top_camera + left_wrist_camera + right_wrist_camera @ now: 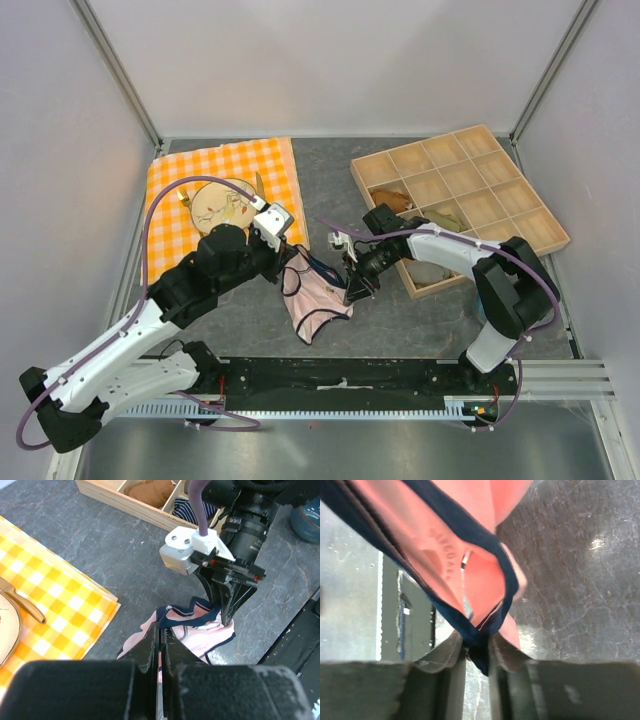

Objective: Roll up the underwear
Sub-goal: Flatten out the underwear at the center of the board.

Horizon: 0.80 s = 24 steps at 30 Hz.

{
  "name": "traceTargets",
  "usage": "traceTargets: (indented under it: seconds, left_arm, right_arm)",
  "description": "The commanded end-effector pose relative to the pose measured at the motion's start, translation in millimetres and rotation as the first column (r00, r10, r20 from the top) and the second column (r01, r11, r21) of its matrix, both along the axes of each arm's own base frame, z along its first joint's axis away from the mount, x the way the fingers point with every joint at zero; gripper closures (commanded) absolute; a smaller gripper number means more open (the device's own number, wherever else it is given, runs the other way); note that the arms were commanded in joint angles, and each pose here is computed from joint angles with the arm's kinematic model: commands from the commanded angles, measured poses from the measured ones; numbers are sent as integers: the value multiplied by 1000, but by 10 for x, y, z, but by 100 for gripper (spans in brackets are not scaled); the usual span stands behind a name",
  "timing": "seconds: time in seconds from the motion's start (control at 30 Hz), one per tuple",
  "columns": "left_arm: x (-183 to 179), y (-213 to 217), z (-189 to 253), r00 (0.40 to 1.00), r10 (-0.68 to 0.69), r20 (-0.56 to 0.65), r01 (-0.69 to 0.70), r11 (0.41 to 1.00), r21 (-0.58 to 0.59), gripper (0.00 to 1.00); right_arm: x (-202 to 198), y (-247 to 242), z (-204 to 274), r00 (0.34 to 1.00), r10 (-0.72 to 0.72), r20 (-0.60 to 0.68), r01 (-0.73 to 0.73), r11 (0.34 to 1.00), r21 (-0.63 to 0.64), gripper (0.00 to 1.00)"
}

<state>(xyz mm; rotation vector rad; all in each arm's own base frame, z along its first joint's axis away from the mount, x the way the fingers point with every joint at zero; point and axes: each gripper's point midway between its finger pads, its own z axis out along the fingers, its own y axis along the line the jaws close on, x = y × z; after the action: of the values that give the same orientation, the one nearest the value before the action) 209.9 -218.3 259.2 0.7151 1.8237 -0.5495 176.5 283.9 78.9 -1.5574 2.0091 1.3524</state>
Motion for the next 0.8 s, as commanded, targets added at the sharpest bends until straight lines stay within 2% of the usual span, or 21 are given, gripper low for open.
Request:
traceTargets:
  seconds: [0.0,0.03,0.2,0.33,0.37,0.47,0.5,0.53,0.57,0.6,0.7,0.77]
  left_arm:
    - [9,49,301,999,29,36,-27,998,-62,98]
    - [0,60,282,999,29,32,-27,998,-60,98]
    - [-57,136,190,998,54,-12,-55,997,-54,98]
    - [-84,377,194,985,163,-53,-165,986,-35,98]
    - [-118,430,239,982,181,-59,-185,981,-56,98]
    - [-190,523,246,972,218,-93,-226,970,-90,98]
    - [-229,549,249,971,219,-101,-229,968,-106,98]
    - [-278,536,253,972,202,-116,-216,969,-122,98]
    - [-331,524,239,971,190,-143,-210,968,-141,98]
    - [-396,527,263,973,172,-154,-197,966,-166,98]
    - [-628,452,273,973,72,-219,-120,969,-216,98]
    - [-838,394,242,958,-17,-285,-52,972,-231,98]
  right_arm:
    - [-41,56,261,996,78,48,-82,994,76,83]
    - [-22,43,282,996,73,61,-77,995,66,100]
    - [290,-71,483,960,-4,278,11,1000,-23,100]
    - [681,-377,747,831,-48,554,146,980,-134,100]
    - [738,-415,959,787,-65,613,167,980,-111,100]
    - [721,-509,1298,724,-35,689,147,984,-105,100]
    - [646,-502,1355,729,-8,684,105,989,-100,100]
    - [403,-566,1306,776,66,627,31,989,-143,100]
    - [219,-487,1397,770,145,621,-98,989,-109,100]
    - [-77,-518,1336,803,223,553,-178,975,-135,100]
    - [-607,-466,1333,794,351,496,-335,934,-125,100]
    - [-806,-466,1382,783,373,497,-369,923,-111,100]
